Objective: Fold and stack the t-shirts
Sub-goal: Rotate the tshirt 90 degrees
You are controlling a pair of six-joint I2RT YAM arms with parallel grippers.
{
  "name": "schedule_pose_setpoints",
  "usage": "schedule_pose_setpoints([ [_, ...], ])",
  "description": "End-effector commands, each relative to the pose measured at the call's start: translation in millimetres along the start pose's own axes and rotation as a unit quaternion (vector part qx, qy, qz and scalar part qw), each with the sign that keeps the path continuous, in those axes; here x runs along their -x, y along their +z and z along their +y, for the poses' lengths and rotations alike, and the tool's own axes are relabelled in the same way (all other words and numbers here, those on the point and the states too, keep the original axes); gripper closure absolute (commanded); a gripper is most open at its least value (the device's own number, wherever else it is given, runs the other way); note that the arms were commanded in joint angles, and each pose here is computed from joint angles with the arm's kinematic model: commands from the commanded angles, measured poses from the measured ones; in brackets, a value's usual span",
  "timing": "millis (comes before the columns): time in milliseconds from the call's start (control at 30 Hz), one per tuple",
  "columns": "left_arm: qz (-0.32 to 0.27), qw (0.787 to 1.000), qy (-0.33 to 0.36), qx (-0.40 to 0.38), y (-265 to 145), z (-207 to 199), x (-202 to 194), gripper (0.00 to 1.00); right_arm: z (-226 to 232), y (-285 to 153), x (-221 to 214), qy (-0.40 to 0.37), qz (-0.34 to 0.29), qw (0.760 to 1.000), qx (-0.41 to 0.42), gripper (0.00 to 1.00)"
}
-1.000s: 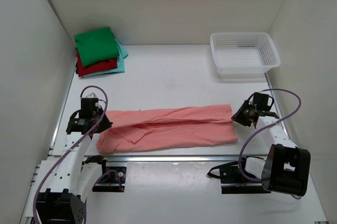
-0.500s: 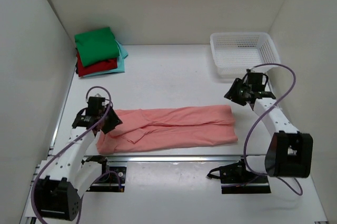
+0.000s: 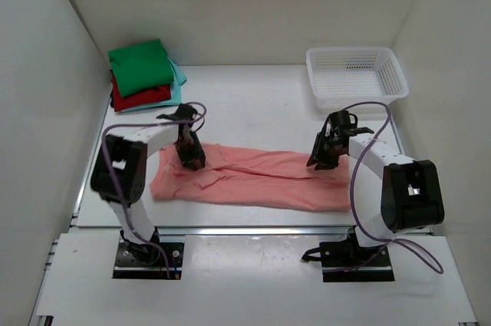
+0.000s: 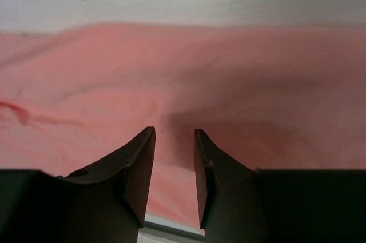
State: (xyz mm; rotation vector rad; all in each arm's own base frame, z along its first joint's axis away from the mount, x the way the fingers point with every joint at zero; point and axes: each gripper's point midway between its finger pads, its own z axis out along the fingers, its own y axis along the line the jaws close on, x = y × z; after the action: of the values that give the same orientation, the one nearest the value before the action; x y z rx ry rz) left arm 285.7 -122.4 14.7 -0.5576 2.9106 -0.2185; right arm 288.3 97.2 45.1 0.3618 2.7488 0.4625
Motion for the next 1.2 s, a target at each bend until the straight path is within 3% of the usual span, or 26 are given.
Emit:
schedule_pose_setpoints([
  [0, -0.02, 0.998, 0.046, -0.027, 28.2, -49.6, 52.7, 0.55, -9.4, 1.0, -32.9, 0.041, 0.044, 0.997, -0.042, 0.7],
  [33, -0.011, 0.998, 0.059, -0.02, 34.1, -59.7, 68.9, 0.55, -7.4, 1.1, -37.7, 0.038, 0.049, 0.997, -0.046, 0.7],
  [67, -0.041, 0.996, 0.07, -0.042, 22.5, -86.1, 98.6, 0.55, -3.5, -0.4, -44.3, 0.041, 0.054, 0.996, -0.049, 0.7],
  [100, -0.006, 0.996, 0.088, -0.024, 42.2, -82.3, 94.1, 0.55, -6.5, 0.2, -53.0, 0.049, 0.063, 0.995, -0.057, 0.7],
  [167, -0.038, 0.992, 0.114, -0.048, 33.8, -123.7, 140.0, 0.56, 6.2, 1.2, -69.0, 0.06, 0.068, 0.995, -0.043, 0.71],
  [200, -0.004, 0.991, 0.131, -0.029, 56.8, -119.5, 133.5, 0.55, 7.2, 3.2, -75.1, 0.078, 0.065, 0.994, -0.044, 0.72],
  [233, -0.022, 0.989, 0.14, -0.038, 65.2, -138.1, 155.3, 0.55, 18.2, 3.6, -81.2, 0.064, 0.061, 0.996, -0.027, 0.72],
  [267, -0.055, 0.985, 0.131, -0.097, 50.0, -179.4, 194.6, 0.54, 40.0, 7.2, -96.2, 0.042, 0.054, 0.998, -0.011, 0.75],
  [400, -0.017, 0.985, 0.099, -0.137, 93.5, -181.8, 183.2, 0.53, 83.0, -2.3, -85.6, -0.053, 0.018, 0.997, 0.051, 0.75],
  [433, -0.047, 0.981, 0.11, -0.152, 80.8, -191.9, 192.8, 0.53, 85.9, -7.8, -76.5, -0.06, 0.002, 0.997, 0.047, 0.75],
  [500, -0.051, 0.982, 0.112, -0.146, 87.0, -184.6, 189.8, 0.51, 91.6, -24.1, -55.6, -0.072, -0.044, 0.995, 0.061, 0.74],
  [600, -0.065, 0.977, 0.131, -0.155, 70.1, -200.0, 196.2, 0.5, 66.2, -38.2, -28.4, -0.054, -0.093, 0.994, 0.033, 0.73],
  [700, -0.06, 0.979, 0.132, -0.147, 78.4, -195.7, 199.2, 0.49, 23.4, -34.2, -18.6, -0.033, -0.115, 0.993, -0.016, 0.73],
  [833, -0.061, 0.98, 0.13, -0.141, 78.5, -183.6, 201.8, 0.48, -22.0, -8.6, -48.5, 0.015, -0.06, 0.996, -0.067, 0.72],
  [900, -0.063, 0.979, 0.132, -0.141, 75.0, -180.5, 203.6, 0.49, -23.6, 0.6, -66.7, 0.018, -0.026, 0.996, -0.081, 0.73],
  [1167, -0.097, 0.974, 0.121, -0.167, 60.7, -184.7, 230.9, 0.48, 45.4, 20.7, -156.6, -0.035, 0.089, 0.995, 0.002, 0.74],
])
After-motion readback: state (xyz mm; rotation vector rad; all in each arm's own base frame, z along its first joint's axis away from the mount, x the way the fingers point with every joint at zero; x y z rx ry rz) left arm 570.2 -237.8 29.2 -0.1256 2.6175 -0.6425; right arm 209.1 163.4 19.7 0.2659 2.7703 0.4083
